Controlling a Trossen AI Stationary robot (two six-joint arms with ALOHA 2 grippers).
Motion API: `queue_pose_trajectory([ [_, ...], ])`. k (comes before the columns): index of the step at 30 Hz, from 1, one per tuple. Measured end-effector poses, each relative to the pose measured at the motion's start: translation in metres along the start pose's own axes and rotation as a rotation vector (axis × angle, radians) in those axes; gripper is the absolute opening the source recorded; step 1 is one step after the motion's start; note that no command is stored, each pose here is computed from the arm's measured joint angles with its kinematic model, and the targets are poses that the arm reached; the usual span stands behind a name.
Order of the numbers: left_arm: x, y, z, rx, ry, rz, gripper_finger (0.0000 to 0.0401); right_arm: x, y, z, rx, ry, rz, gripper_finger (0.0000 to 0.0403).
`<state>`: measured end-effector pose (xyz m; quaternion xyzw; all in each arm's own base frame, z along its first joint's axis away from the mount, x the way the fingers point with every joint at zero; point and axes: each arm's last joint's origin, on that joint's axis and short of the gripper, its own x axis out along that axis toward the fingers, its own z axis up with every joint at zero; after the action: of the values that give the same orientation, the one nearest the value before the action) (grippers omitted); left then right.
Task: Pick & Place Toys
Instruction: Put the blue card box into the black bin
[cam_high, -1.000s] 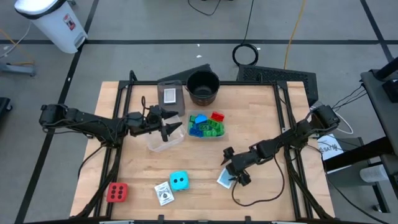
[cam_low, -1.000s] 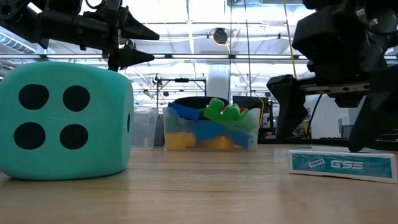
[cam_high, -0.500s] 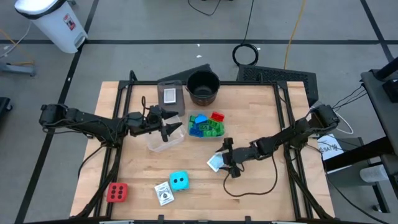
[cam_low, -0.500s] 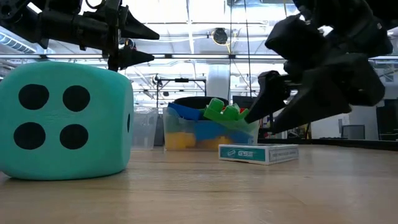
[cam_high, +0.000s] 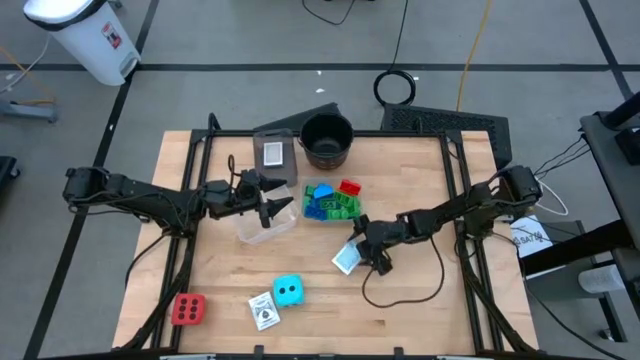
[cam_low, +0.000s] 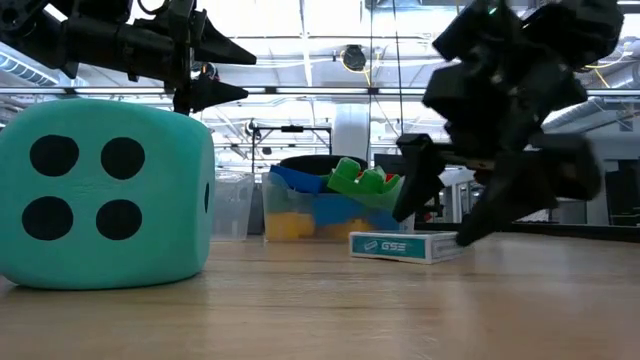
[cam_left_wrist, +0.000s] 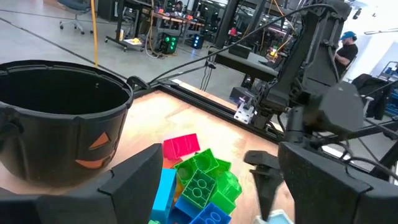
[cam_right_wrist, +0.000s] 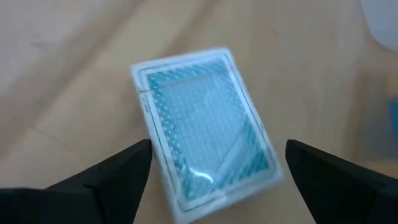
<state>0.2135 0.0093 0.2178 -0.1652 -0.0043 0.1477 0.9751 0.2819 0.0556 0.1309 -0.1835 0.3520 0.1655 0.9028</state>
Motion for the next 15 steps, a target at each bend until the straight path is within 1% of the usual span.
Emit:
queue_pose_trajectory([
  [3,0.000,0.000,0.000,0.006,0.000,0.000,0.0324,-0.001,-0.010,-0.004,0.026,0.005,-0.010,0.0354],
  [6,0.000,0.000,0.000,0.007,0.000,0.000,0.0324,0.003,-0.015,-0.011,0.058,0.003,0.082,0.0354],
  [9,0.000,0.000,0.000,0.007,0.001,0.001,0.0324,0.008,-0.019,-0.018,0.095,0.019,0.143,0.0350],
  [12,0.000,0.000,0.000,0.007,0.002,0.001,0.0324,0.011,-0.016,-0.024,0.126,0.069,0.167,0.0343],
  [15,0.000,0.000,-0.001,0.009,0.008,0.003,0.0324,0.009,-0.008,-0.023,0.173,0.105,0.181,0.0334],
])
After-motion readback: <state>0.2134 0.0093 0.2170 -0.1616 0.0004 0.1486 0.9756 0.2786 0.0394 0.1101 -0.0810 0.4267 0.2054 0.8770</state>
